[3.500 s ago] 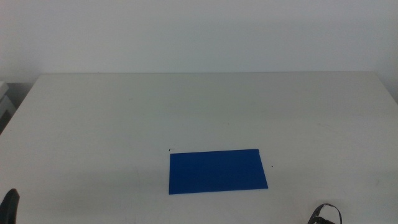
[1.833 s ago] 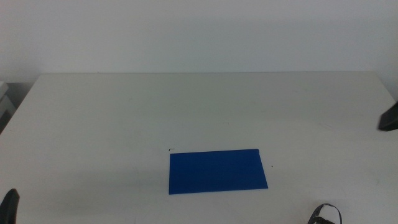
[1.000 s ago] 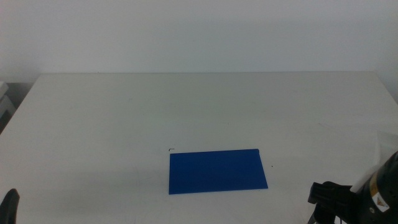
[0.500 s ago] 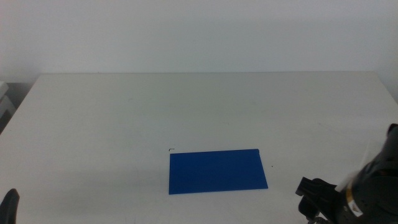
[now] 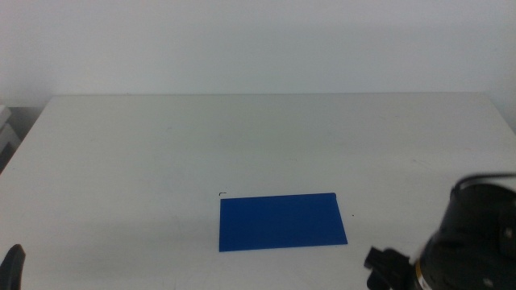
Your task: Use one arm to grab the shoe from the table and place it on the mat.
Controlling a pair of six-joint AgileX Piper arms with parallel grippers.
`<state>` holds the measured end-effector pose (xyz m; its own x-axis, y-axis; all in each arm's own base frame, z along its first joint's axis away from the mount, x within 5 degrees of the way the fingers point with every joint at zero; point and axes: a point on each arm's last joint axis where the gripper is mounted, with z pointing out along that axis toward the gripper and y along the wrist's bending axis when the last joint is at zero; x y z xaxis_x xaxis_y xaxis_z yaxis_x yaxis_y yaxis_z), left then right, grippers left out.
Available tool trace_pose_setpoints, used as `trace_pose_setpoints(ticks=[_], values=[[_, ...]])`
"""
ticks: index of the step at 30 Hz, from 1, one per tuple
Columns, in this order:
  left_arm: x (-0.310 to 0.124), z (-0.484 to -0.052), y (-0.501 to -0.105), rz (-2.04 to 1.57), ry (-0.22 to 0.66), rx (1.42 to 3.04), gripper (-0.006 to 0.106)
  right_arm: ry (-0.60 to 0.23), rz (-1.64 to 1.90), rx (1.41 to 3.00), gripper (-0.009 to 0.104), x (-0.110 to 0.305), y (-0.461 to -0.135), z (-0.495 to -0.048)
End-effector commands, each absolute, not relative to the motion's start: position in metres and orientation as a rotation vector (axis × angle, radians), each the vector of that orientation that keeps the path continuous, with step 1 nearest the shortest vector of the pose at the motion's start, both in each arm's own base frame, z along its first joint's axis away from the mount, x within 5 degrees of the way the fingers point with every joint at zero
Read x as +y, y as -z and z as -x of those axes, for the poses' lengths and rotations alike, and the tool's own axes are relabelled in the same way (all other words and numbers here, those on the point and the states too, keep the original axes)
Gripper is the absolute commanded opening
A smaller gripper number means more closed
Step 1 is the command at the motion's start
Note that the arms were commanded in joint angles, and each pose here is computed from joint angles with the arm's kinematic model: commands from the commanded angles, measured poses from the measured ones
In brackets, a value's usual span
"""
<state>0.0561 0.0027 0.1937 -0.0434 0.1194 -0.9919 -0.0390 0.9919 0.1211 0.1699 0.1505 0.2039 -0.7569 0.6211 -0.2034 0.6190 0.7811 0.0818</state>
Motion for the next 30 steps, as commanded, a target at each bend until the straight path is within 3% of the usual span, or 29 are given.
trace_pose_setpoints(ticks=[1,6,13,15,18,23,30], values=[[0.002,-0.056,-0.2,-0.056,-0.113,1.525,0.094,-0.081,-0.961,2.742,0.092,0.148,-0.201,-0.167],[0.002,-0.056,-0.2,-0.056,-0.113,1.525,0.094,-0.167,-0.956,2.739,0.092,0.146,-0.185,-0.162],[0.002,-0.056,-0.2,-0.056,-0.113,1.525,0.094,-0.117,-0.928,2.745,0.082,0.144,-0.177,-0.162],[0.002,-0.056,-0.2,-0.056,-0.113,1.525,0.094,-0.131,-0.925,2.742,0.074,0.144,-0.177,-0.163],[0.002,-0.056,-0.2,-0.056,-0.113,1.525,0.094,-0.141,-0.924,2.741,0.052,0.145,-0.177,-0.163],[0.002,-0.056,-0.2,-0.056,-0.113,1.525,0.094,-0.165,-0.877,2.745,-0.004,0.145,-0.182,-0.162],[0.002,-0.056,-0.2,-0.056,-0.113,1.525,0.094,-0.185,-0.848,2.689,-0.004,0.143,-0.21,-0.167]])
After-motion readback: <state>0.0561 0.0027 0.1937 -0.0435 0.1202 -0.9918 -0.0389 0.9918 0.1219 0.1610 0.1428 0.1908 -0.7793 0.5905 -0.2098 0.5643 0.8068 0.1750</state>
